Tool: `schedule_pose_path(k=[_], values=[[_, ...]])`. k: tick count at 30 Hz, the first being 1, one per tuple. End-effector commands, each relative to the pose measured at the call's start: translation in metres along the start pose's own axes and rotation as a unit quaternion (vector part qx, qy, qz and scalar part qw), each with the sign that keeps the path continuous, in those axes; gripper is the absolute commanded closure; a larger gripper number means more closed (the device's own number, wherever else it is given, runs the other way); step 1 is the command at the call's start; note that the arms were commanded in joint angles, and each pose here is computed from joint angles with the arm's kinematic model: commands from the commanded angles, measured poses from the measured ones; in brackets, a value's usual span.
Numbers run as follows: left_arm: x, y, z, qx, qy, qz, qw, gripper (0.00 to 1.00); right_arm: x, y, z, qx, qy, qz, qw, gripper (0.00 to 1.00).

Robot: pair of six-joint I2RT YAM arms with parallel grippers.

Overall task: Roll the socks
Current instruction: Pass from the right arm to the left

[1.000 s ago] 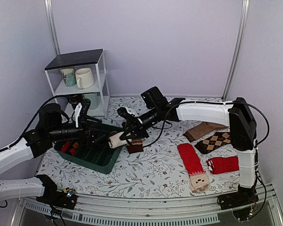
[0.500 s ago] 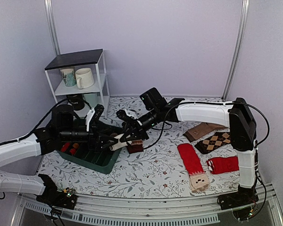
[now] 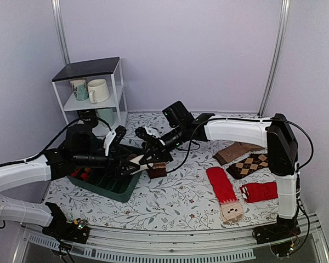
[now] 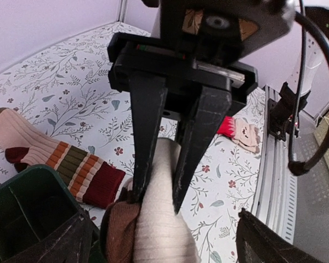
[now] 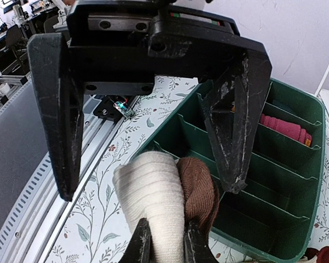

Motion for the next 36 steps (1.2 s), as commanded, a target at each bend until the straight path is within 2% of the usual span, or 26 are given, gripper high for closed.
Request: schedule_pose_path(k=[1, 4, 6, 14, 19, 22, 25, 28, 30, 31, 32, 36], values=[[0.001, 0.003, 0.003, 0.007, -0.016, 0.013, 1.000, 0.10, -0.012, -0.025, 0.010, -0.027, 0.004, -0.012, 1.000, 0.96], [0.002, 0.002, 0.003, 0.008, -0.015, 0.014, 1.000, 0.15, -0.012, -0.025, 0.011, -0.026, 0.003, -0.012, 1.000, 0.96], [0.003, 0.001, 0.001, 0.011, -0.005, 0.012, 1.000, 0.23, -0.012, -0.025, 0.011, -0.026, 0.004, -0.011, 1.000, 0.96], [0.008, 0.011, -0.003, 0.008, 0.016, 0.027, 0.999, 0.22, -0.013, -0.027, 0.011, -0.029, 0.007, -0.009, 1.000, 0.96], [0.009, 0.015, -0.004, 0.006, 0.024, 0.035, 0.999, 0.29, -0.013, -0.026, 0.010, -0.029, 0.010, -0.007, 1.000, 0.96], [0.009, 0.016, -0.005, 0.006, 0.029, 0.036, 0.999, 0.44, -0.013, -0.027, 0.010, -0.030, 0.010, -0.008, 0.999, 0.96], [0.011, 0.018, -0.006, 0.005, 0.034, 0.040, 0.999, 0.51, -0.013, -0.029, 0.010, -0.030, 0.009, -0.009, 0.999, 0.96], [0.012, 0.019, -0.006, 0.005, 0.040, 0.042, 0.998, 0.72, -0.013, -0.029, 0.010, -0.030, 0.010, -0.009, 0.999, 0.96], [0.013, 0.019, -0.007, 0.007, 0.045, 0.043, 0.998, 0.81, -0.014, -0.030, 0.010, -0.030, 0.010, -0.010, 0.999, 0.96], [0.014, 0.019, -0.008, 0.009, 0.050, 0.043, 0.998, 0.93, -0.014, -0.031, 0.009, -0.030, 0.012, -0.011, 0.999, 0.96], [0.015, 0.019, -0.008, 0.010, 0.053, 0.044, 0.998, 1.00, -0.014, -0.031, 0.008, -0.029, 0.013, -0.011, 0.999, 0.96], [0.018, 0.017, -0.015, 0.020, 0.097, 0.043, 0.994, 1.00, -0.012, -0.031, 0.006, -0.026, 0.015, -0.011, 0.999, 0.96]])
Point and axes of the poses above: each gripper's point midway between its finger pads, its own x axis out along the fingers, its own z axis along the line the jaws close on, y = z × x, the point moved 5 cm from there along -x, back along the fingers, and after that the axes turned 8 degrees about x, right-handed, at the moved point
